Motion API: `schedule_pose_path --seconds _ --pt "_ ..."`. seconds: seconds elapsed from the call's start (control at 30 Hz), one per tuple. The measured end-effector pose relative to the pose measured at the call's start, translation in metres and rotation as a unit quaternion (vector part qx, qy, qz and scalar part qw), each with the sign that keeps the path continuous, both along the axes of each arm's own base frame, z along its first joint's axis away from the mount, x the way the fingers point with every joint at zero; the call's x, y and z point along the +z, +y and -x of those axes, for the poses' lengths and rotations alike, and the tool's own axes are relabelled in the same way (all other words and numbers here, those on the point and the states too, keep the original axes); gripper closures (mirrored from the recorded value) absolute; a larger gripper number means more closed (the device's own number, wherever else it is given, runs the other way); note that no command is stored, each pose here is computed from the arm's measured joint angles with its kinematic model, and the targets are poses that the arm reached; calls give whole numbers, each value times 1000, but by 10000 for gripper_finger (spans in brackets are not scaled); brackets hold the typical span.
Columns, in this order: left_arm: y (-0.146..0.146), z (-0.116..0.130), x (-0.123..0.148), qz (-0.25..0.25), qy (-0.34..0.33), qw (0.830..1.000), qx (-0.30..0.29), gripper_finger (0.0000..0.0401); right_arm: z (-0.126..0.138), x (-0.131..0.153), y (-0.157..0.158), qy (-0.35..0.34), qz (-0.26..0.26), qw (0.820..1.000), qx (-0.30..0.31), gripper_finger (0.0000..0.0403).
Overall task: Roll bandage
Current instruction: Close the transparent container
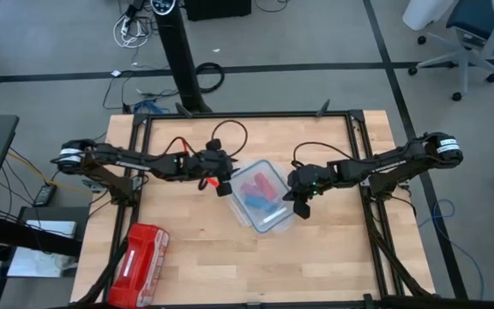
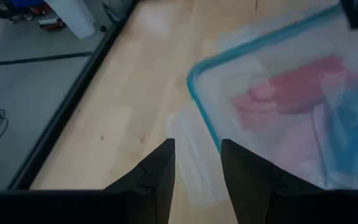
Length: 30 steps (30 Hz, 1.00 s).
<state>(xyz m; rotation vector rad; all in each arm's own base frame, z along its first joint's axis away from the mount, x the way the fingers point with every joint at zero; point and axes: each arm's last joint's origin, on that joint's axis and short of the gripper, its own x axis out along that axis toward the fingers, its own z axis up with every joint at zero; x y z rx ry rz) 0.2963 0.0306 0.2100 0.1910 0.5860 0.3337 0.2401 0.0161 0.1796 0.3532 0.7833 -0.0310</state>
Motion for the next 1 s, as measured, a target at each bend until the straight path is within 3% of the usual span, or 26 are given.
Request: schedule_pose_path --seconds 0.2,0.53,0.77,1.0 --pt "-1 3 10 0 -23 1000 2 266 -6 16 -1 -2 23 1000 3 401" --pt "-5 6 5 65 -7 998 -8 266 -19 45 -10 -27 78 997 -1 402" --pt "-14 2 -5 79 18 996 -34 266 -31 42 -25 -51 110 993 -6 399" --pt "-22 -5 -24 80 51 995 -43 266 -43 14 -26 -9 105 994 16 401"
